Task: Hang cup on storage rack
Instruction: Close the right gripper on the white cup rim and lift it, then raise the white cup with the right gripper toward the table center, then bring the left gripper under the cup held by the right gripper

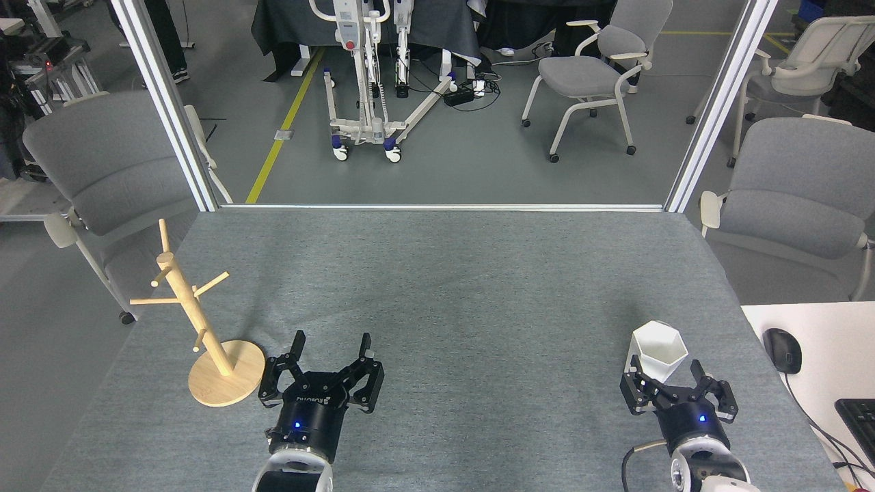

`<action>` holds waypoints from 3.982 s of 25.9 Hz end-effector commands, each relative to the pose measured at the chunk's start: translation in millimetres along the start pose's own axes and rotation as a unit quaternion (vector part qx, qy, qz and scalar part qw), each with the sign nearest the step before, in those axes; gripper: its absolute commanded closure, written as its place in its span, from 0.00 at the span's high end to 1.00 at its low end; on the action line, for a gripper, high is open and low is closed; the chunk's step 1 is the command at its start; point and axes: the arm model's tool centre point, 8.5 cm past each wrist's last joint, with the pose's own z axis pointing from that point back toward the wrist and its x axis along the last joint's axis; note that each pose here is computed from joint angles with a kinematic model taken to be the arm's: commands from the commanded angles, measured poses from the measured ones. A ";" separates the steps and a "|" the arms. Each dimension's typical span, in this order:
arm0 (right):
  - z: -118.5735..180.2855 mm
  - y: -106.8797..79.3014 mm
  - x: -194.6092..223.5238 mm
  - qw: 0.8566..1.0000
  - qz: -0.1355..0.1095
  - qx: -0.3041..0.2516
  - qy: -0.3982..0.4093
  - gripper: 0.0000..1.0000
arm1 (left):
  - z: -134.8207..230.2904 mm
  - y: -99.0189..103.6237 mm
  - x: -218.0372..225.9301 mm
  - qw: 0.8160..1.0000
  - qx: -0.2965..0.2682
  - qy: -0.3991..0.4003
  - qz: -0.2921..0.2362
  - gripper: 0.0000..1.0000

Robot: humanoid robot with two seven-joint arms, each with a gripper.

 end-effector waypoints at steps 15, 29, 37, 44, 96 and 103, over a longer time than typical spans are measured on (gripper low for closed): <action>-19.7 -5.4 0.7 1.000 -0.006 0.010 0.016 1.00 | -0.4 0.4 -0.4 1.000 0.000 0.000 -0.001 0.99; -32.2 -4.1 -1.9 0.999 -0.008 0.026 0.018 1.00 | -0.1 -4.0 -1.2 1.000 -0.006 -0.001 -0.003 0.99; -37.5 -4.3 1.6 0.999 -0.005 0.033 0.013 1.00 | -0.1 -4.0 -0.6 1.000 -0.006 -0.002 -0.002 0.99; -40.8 -1.9 4.1 0.999 -0.008 0.040 0.011 1.00 | -0.2 -3.9 -0.1 1.000 -0.006 -0.002 -0.001 0.99; 26.8 -255.0 156.1 0.983 -0.134 -0.080 0.100 0.12 | 63.1 -40.0 131.6 0.949 -0.002 -0.271 -0.162 0.99; 42.4 -242.6 192.7 0.984 -0.129 -0.038 0.120 0.12 | -7.7 -23.4 169.2 0.940 0.009 -0.292 -0.176 0.99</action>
